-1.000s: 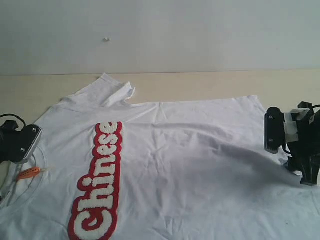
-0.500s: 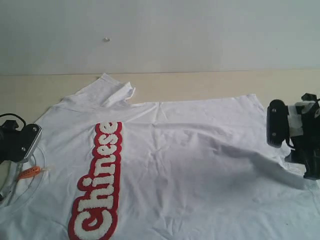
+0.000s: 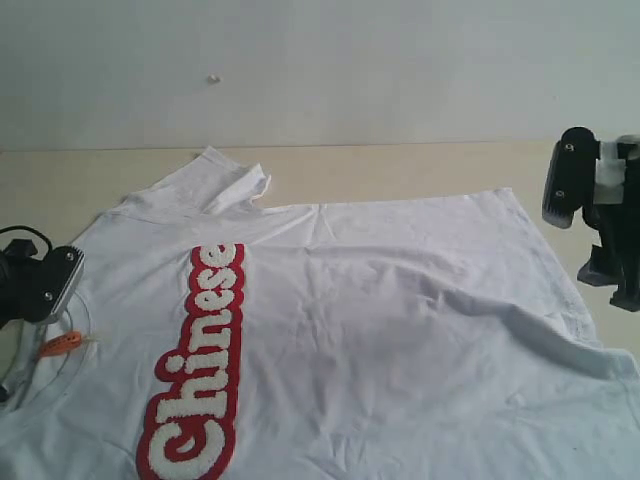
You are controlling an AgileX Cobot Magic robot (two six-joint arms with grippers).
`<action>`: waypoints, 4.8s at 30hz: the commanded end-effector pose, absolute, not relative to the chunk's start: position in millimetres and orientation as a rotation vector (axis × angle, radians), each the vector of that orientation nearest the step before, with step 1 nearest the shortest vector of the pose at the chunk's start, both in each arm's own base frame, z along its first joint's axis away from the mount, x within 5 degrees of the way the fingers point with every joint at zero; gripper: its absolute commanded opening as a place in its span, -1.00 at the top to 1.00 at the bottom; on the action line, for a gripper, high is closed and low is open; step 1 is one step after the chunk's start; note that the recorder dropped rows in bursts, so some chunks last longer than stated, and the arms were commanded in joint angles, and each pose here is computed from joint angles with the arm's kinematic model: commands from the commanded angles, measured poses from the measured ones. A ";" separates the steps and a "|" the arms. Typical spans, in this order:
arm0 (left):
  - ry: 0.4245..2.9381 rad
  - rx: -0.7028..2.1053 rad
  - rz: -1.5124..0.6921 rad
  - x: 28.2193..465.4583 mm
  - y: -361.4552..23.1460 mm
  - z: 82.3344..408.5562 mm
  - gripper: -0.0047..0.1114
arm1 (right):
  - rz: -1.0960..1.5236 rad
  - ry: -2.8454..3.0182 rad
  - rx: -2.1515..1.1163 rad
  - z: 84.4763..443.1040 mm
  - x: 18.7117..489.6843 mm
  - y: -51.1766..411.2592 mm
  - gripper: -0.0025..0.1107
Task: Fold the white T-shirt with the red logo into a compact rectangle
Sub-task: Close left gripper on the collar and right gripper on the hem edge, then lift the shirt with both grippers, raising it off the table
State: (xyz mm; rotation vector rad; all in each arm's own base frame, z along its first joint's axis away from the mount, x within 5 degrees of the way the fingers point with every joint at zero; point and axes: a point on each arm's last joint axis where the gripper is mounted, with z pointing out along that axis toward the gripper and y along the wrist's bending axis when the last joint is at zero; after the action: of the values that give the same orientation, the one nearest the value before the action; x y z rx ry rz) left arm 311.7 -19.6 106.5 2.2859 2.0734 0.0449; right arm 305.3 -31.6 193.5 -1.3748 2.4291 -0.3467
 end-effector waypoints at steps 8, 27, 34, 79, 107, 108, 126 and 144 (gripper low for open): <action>2.178 2.012 0.051 318.2 -29.5 81.4 -0.68 | -0.018 2.537 -1.800 139.1 326.1 -31.0 -0.19; 2.179 2.012 0.051 318.2 -29.5 81.4 -0.68 | -0.105 2.412 -2.040 102.0 351.4 -40.0 -0.19; 2.176 2.014 0.051 318.2 -29.5 81.4 -0.68 | -0.163 2.381 -2.113 101.0 352.1 -44.7 -0.19; 2.233 2.174 -0.175 301.9 -29.8 49.4 0.91 | 0.006 2.475 -1.884 100.5 351.1 -33.0 -0.19; 2.253 2.282 -0.076 300.4 -20.0 49.1 0.92 | 0.018 2.476 -1.835 100.6 352.8 -30.9 -0.19; 2.253 2.282 -0.076 300.4 -20.0 49.1 0.92 | 0.018 2.474 -1.839 100.6 352.7 -30.9 -0.19; 2.253 2.270 -0.055 305.7 -20.0 53.9 0.92 | -0.098 2.434 -2.054 103.7 349.1 -43.5 0.96; 2.157 1.989 0.374 332.4 -15.6 188.7 0.92 | -0.394 2.311 -1.860 229.6 344.2 -43.5 0.96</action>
State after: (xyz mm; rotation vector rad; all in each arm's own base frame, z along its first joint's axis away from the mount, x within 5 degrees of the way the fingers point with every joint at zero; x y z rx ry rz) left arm 331.1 -22.0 152.7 2.0244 2.1958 0.2256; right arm 349.3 -40.0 199.3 -1.8885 2.3116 -0.3377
